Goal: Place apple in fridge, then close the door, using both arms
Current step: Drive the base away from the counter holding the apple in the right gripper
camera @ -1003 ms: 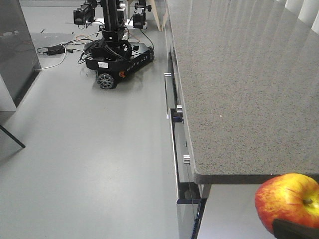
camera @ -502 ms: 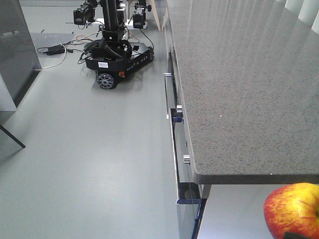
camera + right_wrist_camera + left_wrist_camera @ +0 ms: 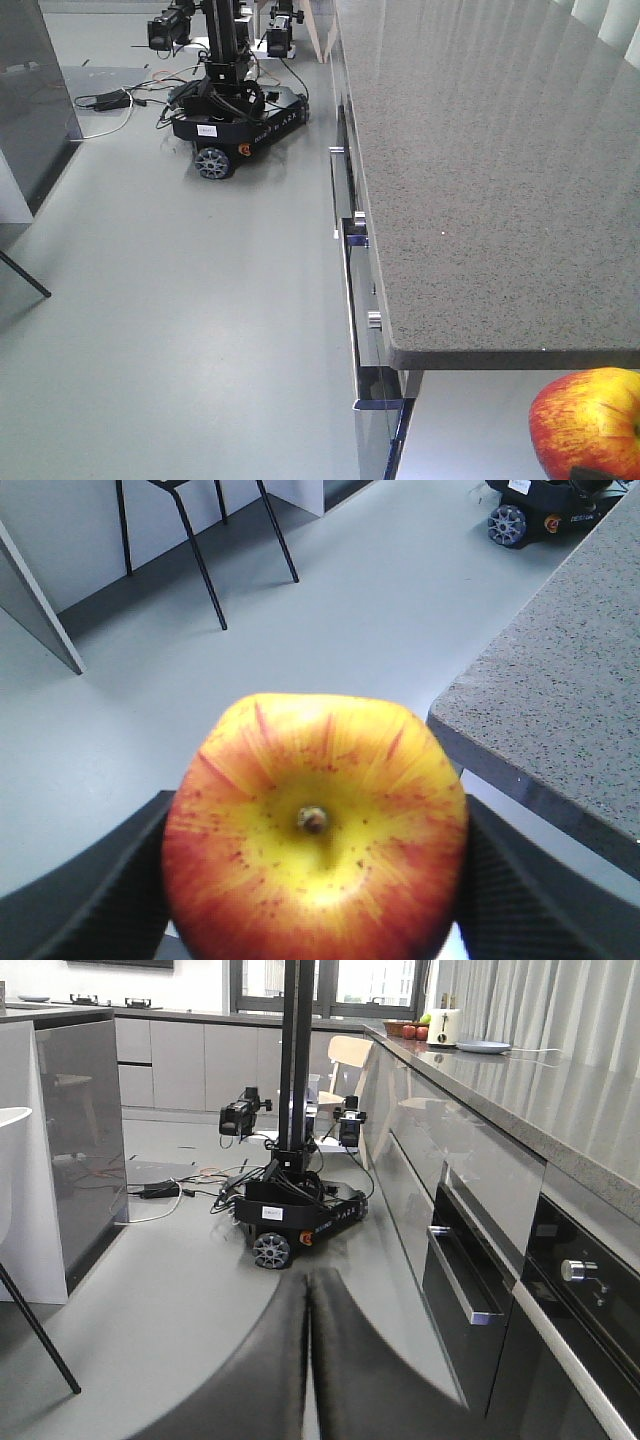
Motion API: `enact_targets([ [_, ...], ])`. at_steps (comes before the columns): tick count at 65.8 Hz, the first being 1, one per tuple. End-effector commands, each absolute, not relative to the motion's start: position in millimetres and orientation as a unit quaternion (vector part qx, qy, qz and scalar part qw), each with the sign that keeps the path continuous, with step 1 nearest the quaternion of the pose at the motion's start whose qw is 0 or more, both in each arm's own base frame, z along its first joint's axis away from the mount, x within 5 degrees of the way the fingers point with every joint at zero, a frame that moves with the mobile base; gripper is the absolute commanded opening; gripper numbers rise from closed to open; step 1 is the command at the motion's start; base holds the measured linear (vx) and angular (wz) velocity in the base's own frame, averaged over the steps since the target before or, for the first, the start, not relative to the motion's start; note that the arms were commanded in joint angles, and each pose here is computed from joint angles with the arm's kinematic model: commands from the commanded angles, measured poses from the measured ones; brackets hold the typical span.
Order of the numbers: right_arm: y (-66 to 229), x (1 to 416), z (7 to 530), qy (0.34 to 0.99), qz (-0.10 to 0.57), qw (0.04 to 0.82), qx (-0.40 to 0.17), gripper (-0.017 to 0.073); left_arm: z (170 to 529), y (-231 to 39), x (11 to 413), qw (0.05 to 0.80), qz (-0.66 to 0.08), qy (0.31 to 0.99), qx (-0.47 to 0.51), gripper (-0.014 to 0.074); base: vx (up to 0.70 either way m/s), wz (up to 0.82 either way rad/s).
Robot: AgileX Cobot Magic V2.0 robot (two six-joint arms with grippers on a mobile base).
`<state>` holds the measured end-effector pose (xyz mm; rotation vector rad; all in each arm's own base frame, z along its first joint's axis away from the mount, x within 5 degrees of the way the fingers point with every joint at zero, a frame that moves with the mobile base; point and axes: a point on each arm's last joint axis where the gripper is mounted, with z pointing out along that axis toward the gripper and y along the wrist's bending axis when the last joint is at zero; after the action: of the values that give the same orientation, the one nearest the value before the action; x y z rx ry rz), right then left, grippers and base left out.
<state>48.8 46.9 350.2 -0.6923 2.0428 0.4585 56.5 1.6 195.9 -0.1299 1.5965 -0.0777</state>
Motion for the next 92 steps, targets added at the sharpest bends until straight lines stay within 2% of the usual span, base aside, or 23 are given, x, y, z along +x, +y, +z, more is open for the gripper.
enact_targets([
  [1, 48.3, 51.0, 362.6, 0.807, 0.197, 0.486, -0.270, 0.0365, 193.7, 1.9, 56.5, 0.716, -0.039, 0.694, -0.061, -0.0006, 0.00, 0.00],
  [41, 48.3, 51.0, 362.6, 0.807, 0.197, 0.486, -0.270, 0.0365, 193.7, 1.9, 56.5, 0.716, -0.039, 0.694, -0.061, -0.0006, 0.00, 0.07],
  [92, 48.3, 51.0, 362.6, 0.807, 0.197, 0.486, -0.270, 0.0365, 193.7, 1.9, 56.5, 0.716, -0.039, 0.694, -0.061, -0.0006, 0.02, 0.34],
])
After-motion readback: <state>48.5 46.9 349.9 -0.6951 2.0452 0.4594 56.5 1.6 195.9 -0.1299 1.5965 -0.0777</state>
